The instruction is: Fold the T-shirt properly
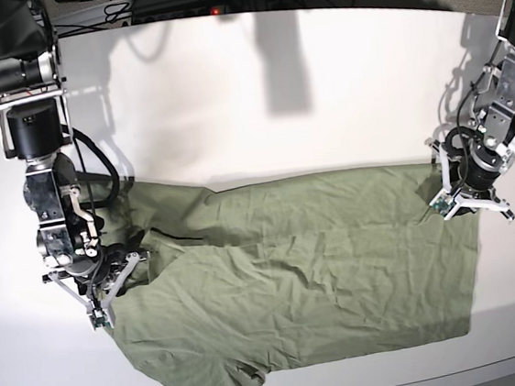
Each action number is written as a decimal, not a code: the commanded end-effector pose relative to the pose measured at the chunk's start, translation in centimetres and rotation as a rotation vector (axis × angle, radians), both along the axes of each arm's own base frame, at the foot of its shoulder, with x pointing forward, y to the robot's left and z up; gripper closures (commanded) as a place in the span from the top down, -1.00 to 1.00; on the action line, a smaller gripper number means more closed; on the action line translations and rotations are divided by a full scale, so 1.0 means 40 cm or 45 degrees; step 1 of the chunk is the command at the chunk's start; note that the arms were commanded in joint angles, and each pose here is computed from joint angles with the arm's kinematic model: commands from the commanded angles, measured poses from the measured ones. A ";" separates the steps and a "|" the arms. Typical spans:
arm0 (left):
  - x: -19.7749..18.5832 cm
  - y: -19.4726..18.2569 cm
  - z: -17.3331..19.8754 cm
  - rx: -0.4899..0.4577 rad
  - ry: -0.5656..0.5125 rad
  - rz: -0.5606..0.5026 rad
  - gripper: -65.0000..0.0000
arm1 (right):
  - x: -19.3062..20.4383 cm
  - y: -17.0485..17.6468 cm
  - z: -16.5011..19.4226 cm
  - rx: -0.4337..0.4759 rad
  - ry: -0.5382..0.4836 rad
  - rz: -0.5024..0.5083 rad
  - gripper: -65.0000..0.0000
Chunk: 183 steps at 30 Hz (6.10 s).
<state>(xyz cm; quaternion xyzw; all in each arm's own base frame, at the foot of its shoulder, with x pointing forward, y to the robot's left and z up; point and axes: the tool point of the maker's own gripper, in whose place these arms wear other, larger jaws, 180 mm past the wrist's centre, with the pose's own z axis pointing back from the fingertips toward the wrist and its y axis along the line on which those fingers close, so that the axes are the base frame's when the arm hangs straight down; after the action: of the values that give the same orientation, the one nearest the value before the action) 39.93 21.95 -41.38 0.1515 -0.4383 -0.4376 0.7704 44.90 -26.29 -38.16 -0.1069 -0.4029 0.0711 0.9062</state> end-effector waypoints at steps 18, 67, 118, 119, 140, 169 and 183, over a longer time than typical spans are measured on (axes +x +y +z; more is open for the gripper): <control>0.035 0.013 0.048 0.002 -0.074 0.001 -1.00 | 0.001 0.151 0.029 -0.013 0.071 0.637 0.01; 0.034 0.014 0.047 0.003 -0.072 0.002 -1.00 | -0.015 0.184 0.039 -0.516 0.501 0.930 0.01; 0.167 0.176 0.272 0.072 -0.528 0.544 -0.10 | -0.076 0.226 0.003 -0.330 0.663 0.914 0.01; 0.167 0.175 0.271 0.072 -0.527 0.543 -0.10 | -0.077 0.221 -0.004 -0.358 0.673 0.918 0.01; 0.164 0.182 0.264 0.080 -0.508 0.562 -0.10 | -0.022 0.262 0.023 -0.652 0.635 1.050 0.01; 0.164 0.182 0.265 0.080 -0.508 0.562 -0.10 | -0.002 0.291 -0.007 -0.737 0.595 1.117 0.01; 0.164 0.182 0.265 0.079 -0.508 0.562 -0.10 | 0.060 0.305 -0.038 -0.840 0.480 0.995 0.01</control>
<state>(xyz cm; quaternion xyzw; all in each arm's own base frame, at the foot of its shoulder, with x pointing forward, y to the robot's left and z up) 45.43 28.65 -33.34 0.3338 -0.4999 -0.2396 0.7624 45.32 -14.64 -41.87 -0.2044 -0.1699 0.5504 0.7915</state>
